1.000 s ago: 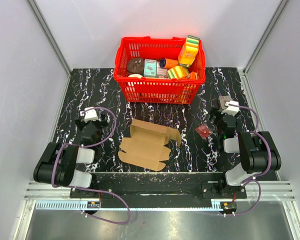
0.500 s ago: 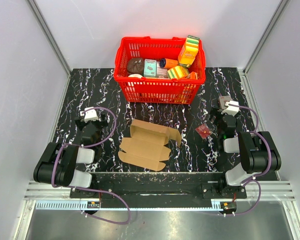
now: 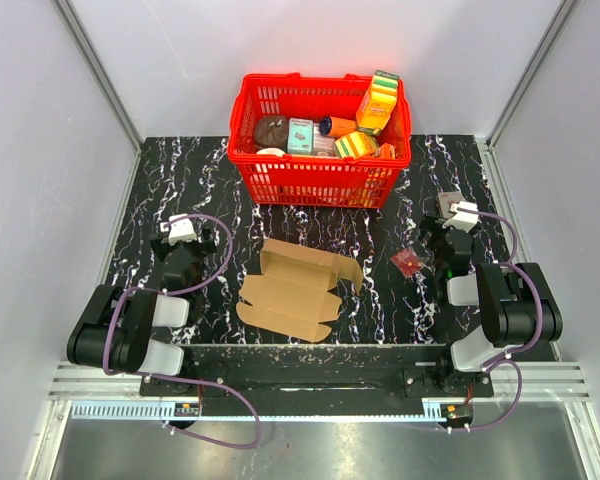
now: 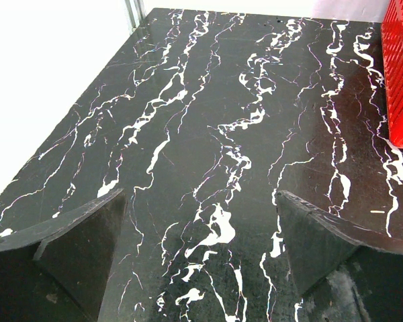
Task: Fold the paper box
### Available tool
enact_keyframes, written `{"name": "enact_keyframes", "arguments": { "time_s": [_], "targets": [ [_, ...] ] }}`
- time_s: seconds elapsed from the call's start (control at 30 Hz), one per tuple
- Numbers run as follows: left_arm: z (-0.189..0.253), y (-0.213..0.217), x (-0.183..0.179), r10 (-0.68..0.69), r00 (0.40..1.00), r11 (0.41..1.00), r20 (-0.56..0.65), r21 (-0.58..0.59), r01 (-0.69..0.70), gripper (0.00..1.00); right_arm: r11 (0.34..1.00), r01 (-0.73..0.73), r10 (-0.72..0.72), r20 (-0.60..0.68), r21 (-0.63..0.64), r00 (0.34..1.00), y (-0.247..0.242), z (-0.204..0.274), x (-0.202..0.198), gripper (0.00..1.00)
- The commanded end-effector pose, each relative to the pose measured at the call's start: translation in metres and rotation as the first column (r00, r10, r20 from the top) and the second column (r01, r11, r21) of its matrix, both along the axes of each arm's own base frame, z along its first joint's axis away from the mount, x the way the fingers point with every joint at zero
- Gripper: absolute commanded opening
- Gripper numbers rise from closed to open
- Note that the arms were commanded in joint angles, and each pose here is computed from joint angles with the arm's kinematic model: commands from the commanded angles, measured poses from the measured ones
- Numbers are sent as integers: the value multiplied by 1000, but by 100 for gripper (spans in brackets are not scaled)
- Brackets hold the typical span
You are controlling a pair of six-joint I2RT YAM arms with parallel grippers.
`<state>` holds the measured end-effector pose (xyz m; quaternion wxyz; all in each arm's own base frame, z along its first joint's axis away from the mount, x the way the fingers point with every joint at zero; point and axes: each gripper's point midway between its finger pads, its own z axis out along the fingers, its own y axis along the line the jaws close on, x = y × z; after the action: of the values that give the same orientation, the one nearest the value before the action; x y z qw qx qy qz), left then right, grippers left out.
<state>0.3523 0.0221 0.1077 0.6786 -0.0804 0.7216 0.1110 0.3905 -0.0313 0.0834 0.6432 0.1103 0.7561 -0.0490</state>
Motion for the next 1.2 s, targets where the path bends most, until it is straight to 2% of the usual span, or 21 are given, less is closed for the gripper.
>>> {"name": "enact_keyframes", "arguments": {
  "time_s": [0.0,1.17],
  "targets": [
    [24,-3,7,-13,996,1000,88,-23,16,99,999,34,-33,78,-13,996,-7,22,9,100],
    [24,-3,7,-13,996,1000,88,-23,15,99,999,33,-32,71,-13,997,-7,20,9,100]
  ]
}}
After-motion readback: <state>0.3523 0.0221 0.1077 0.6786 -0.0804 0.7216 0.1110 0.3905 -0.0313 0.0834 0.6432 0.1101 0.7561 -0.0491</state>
